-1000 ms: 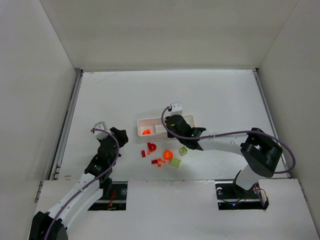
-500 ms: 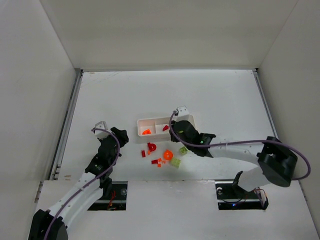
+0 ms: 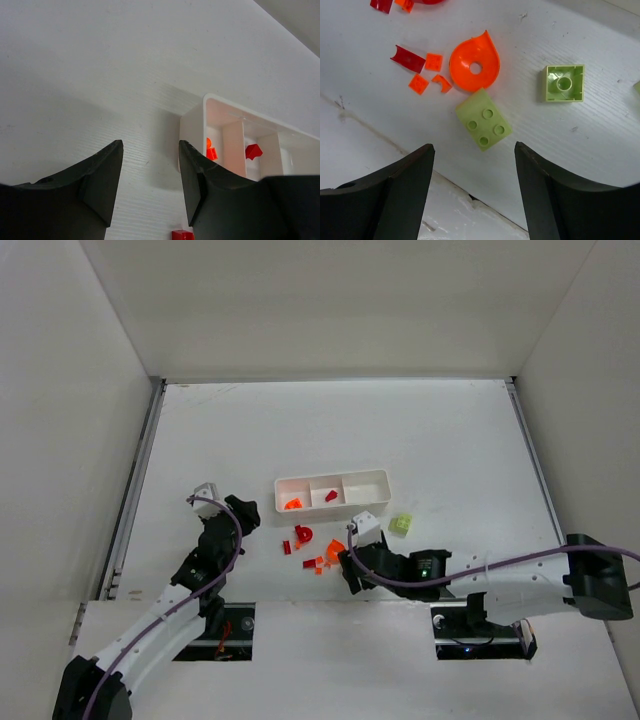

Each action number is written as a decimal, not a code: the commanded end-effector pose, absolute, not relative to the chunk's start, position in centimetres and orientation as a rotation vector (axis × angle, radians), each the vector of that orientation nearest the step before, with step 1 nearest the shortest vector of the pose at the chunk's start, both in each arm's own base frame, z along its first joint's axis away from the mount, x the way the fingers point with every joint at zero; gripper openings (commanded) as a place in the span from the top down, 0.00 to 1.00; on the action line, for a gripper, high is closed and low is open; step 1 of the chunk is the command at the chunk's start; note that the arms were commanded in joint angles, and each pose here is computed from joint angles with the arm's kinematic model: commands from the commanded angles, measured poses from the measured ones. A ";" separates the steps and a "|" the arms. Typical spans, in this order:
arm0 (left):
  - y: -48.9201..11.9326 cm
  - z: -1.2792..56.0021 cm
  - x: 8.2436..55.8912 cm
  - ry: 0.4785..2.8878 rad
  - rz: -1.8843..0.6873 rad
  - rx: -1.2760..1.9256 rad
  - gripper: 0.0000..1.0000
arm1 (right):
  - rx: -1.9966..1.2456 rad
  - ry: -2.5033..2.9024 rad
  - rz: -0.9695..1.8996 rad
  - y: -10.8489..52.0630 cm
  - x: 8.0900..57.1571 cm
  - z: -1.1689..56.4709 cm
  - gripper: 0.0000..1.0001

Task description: Sort the legos into containers by color

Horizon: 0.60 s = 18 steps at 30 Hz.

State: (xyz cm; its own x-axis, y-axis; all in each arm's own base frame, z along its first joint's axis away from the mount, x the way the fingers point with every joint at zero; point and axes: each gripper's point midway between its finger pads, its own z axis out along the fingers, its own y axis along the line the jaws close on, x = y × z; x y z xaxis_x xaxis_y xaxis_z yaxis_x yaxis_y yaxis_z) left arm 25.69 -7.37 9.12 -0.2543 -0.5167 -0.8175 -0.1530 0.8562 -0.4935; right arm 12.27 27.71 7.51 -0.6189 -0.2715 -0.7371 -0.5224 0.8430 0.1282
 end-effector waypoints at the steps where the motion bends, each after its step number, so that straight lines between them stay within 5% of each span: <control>1: -7.9 10.6 26.1 1.782 -0.411 -0.497 0.55 | -0.590 2.253 0.421 27.5 12.2 7.9 0.28; 18: -8.5 10.3 25.8 1.813 -0.414 -0.475 0.55 | -0.748 2.233 0.336 29.8 15.0 6.8 0.31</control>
